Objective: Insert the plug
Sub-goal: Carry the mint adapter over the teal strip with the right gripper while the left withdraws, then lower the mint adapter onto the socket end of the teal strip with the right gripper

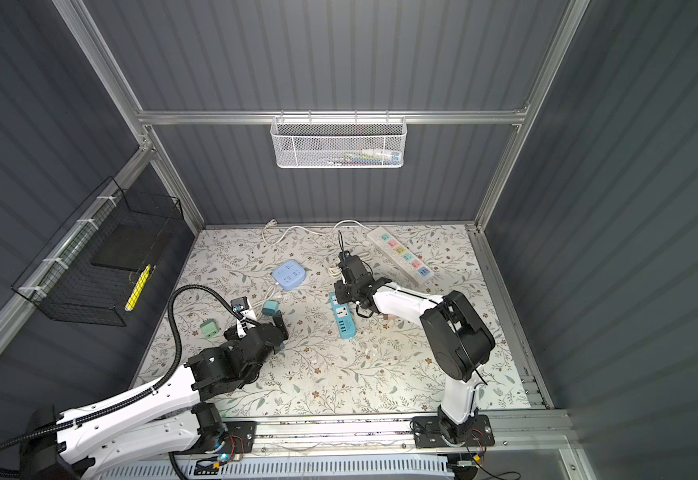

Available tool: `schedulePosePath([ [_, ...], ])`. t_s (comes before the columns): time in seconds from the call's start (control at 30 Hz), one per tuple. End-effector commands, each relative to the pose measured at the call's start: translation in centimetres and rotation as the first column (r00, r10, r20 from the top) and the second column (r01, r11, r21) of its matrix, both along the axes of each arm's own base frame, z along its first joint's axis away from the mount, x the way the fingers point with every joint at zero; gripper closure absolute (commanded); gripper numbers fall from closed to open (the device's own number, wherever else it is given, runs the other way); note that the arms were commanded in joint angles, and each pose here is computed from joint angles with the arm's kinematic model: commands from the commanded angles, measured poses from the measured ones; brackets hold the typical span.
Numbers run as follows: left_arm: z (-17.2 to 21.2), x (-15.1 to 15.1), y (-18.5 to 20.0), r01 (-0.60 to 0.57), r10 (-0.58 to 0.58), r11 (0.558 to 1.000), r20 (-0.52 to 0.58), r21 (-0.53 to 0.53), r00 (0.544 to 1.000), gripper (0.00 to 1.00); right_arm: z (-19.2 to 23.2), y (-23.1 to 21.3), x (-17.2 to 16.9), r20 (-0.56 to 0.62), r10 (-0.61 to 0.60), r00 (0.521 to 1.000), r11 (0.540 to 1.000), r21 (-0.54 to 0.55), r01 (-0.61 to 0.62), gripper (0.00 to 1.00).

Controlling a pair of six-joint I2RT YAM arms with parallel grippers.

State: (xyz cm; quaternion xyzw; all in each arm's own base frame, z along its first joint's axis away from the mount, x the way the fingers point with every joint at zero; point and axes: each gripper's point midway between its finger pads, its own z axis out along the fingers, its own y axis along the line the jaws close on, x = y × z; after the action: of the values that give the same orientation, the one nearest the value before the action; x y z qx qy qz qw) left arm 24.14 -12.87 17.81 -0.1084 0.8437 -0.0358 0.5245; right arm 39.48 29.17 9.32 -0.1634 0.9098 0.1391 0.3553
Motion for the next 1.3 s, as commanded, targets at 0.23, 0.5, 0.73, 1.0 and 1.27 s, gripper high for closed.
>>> schedulePosePath([
  [0.23,0.6,0.1,0.4,-0.006,0.006,1.0,0.017,-0.007,1.0,0.0,-1.3,0.1,-0.8,0.001,0.0,1.0,0.999,-0.043,0.0,0.75],
  [0.5,0.5,0.1,0.2,-0.004,0.004,1.0,0.014,-0.021,1.0,0.0,-1.6,-0.8,-1.7,0.004,-0.02,1.0,0.996,-0.083,0.02,0.75],
  [0.73,0.6,0.1,0.2,-0.002,0.003,1.0,0.012,-0.025,1.0,0.0,-1.4,-0.8,-2.1,-0.002,-0.031,1.0,0.996,-0.082,0.03,0.75],
  [1.0,0.5,0.0,0.2,-0.002,0.003,1.0,0.014,-0.031,1.0,0.0,-2.2,-0.4,-2.2,-0.009,-0.047,0.999,0.996,-0.081,0.046,0.75],
  [1.27,0.6,0.0,0.4,-0.003,0.003,1.0,0.015,-0.026,1.0,0.0,-3.8,-0.5,-3.1,0.018,-0.044,0.999,0.988,-0.144,0.046,0.75],
])
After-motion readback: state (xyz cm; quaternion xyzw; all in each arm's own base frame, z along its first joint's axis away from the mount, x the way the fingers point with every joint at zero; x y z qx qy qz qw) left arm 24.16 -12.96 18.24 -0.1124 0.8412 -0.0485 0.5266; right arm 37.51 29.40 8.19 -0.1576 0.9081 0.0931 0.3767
